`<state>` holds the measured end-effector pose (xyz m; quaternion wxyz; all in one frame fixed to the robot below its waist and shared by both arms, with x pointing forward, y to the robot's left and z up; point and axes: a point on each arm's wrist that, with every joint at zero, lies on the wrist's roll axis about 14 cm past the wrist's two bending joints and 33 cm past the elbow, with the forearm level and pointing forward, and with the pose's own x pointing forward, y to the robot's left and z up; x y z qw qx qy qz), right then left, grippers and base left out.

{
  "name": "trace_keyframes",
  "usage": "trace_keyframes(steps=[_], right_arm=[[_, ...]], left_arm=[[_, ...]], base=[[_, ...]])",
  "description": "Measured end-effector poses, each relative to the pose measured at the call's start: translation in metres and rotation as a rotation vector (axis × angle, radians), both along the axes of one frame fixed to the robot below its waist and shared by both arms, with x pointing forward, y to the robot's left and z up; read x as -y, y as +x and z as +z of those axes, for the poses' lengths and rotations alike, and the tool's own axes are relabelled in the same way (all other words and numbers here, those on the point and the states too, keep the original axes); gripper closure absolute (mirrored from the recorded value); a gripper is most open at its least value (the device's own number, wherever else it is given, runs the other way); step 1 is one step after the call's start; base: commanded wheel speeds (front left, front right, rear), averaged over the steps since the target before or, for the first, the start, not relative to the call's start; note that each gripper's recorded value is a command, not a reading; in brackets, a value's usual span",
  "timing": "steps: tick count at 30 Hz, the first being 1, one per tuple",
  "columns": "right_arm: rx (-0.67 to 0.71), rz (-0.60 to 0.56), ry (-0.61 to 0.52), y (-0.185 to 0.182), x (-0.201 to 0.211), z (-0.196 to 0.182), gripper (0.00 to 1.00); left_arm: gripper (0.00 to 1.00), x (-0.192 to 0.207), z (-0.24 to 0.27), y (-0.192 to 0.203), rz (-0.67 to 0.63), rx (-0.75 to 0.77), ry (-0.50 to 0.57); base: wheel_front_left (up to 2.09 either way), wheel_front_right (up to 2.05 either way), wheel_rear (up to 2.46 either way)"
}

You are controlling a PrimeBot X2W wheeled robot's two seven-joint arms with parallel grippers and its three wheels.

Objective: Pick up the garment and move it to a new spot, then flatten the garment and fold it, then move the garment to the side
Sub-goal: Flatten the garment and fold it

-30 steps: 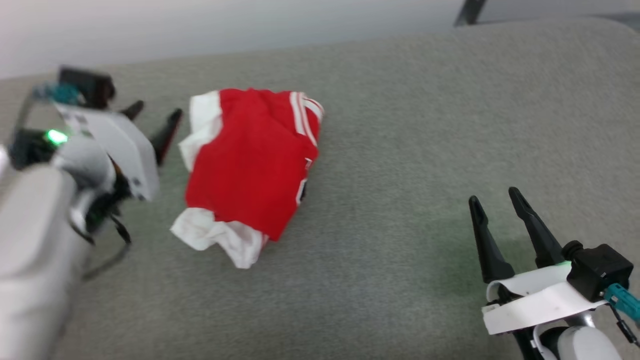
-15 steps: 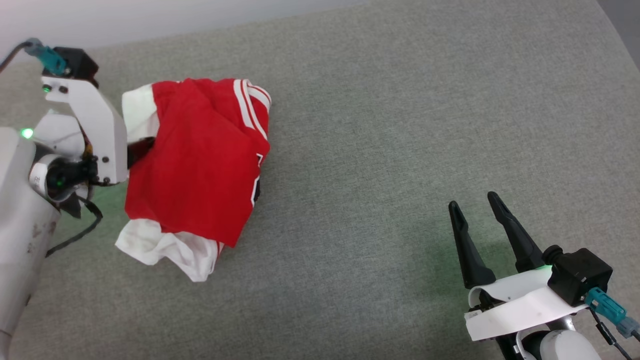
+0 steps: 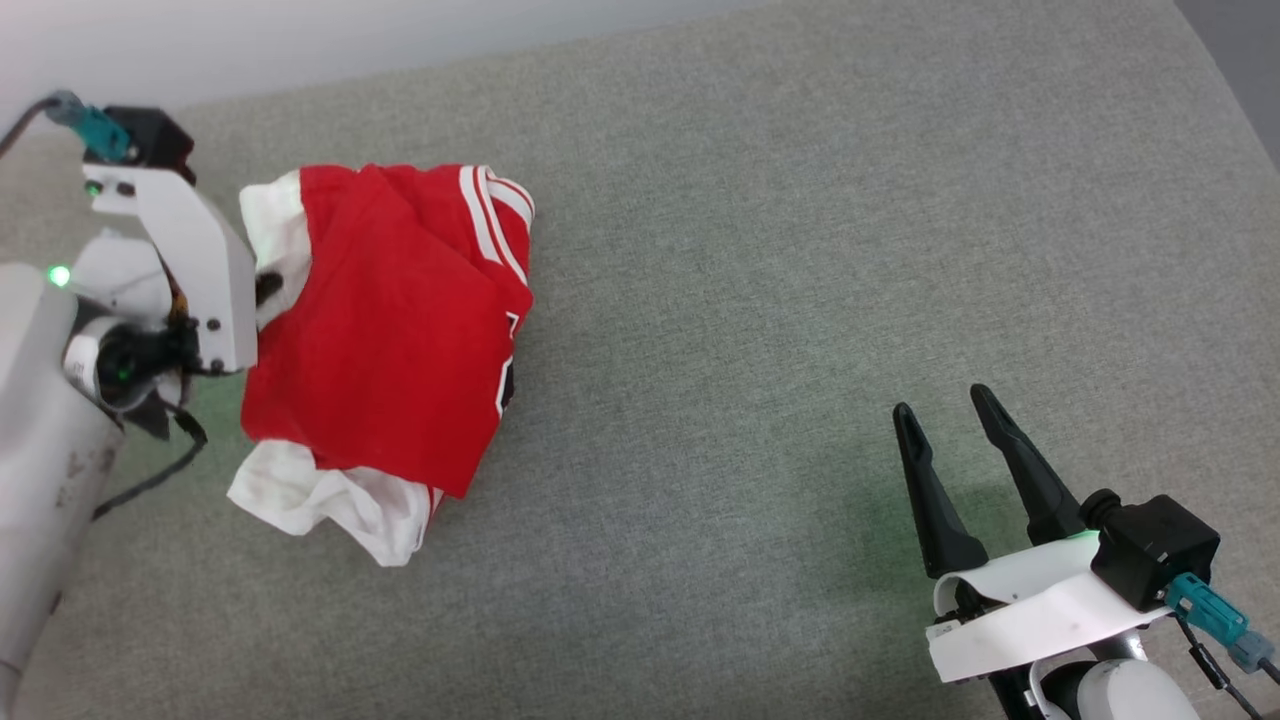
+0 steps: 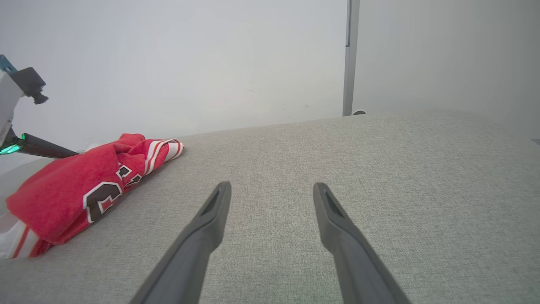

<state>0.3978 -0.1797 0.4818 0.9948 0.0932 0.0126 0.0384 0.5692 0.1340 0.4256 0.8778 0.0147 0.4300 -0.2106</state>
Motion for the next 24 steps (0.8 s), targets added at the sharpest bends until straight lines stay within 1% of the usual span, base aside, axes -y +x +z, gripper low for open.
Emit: trace_keyframes(steps=[3,5,7,8,9,10,11,14,16,21,24], right_arm=[[0.008,0.000,0.005,-0.001,-0.001,0.003,0.00],[0.011,-0.008,0.008,-0.004,0.001,0.004,0.00],[0.011,-0.014,0.011,-0.008,0.002,0.005,0.00],[0.011,-0.014,0.011,-0.008,0.002,0.005,0.00],[0.013,-0.018,0.012,-0.009,0.003,0.005,0.00],[0.013,-0.029,0.015,-0.013,0.006,0.006,0.00],[0.013,-0.029,0.015,-0.013,0.006,0.006,0.00],[0.021,-0.051,0.020,-0.016,0.011,0.008,0.00],[0.025,-0.067,0.028,-0.019,0.014,0.009,0.00],[0.018,-0.105,0.048,-0.024,0.021,0.004,0.00],[0.014,-0.131,0.058,-0.023,0.028,0.002,0.00]], left_arm=[[1.00,0.009,0.021,0.008,-0.014,0.061,-0.031],[1.00,0.022,0.038,0.011,-0.042,0.105,-0.062],[1.00,0.045,0.055,0.010,-0.080,0.122,-0.125],[1.00,0.045,0.055,0.010,-0.080,0.122,-0.125],[1.00,0.059,0.064,0.007,-0.113,0.129,-0.148],[1.00,0.090,0.080,-0.001,-0.188,0.131,-0.196],[1.00,0.090,0.080,-0.001,-0.188,0.131,-0.196],[1.00,0.137,0.095,-0.017,-0.303,0.117,-0.264],[1.00,0.165,0.099,-0.027,-0.368,0.111,-0.287],[1.00,0.227,0.091,-0.046,-0.472,0.064,-0.336],[1.00,0.260,0.086,-0.050,-0.516,0.076,-0.345]], base=[[0.00,0.00,0.00],[0.00,0.00,0.00],[0.00,0.00,0.00],[0.00,0.00,0.00],[0.00,0.00,0.00],[0.00,0.00,0.00],[0.00,0.00,0.00],[0.00,0.00,0.00],[0.00,0.00,0.00],[0.00,0.00,0.00],[0.00,0.00,0.00]])
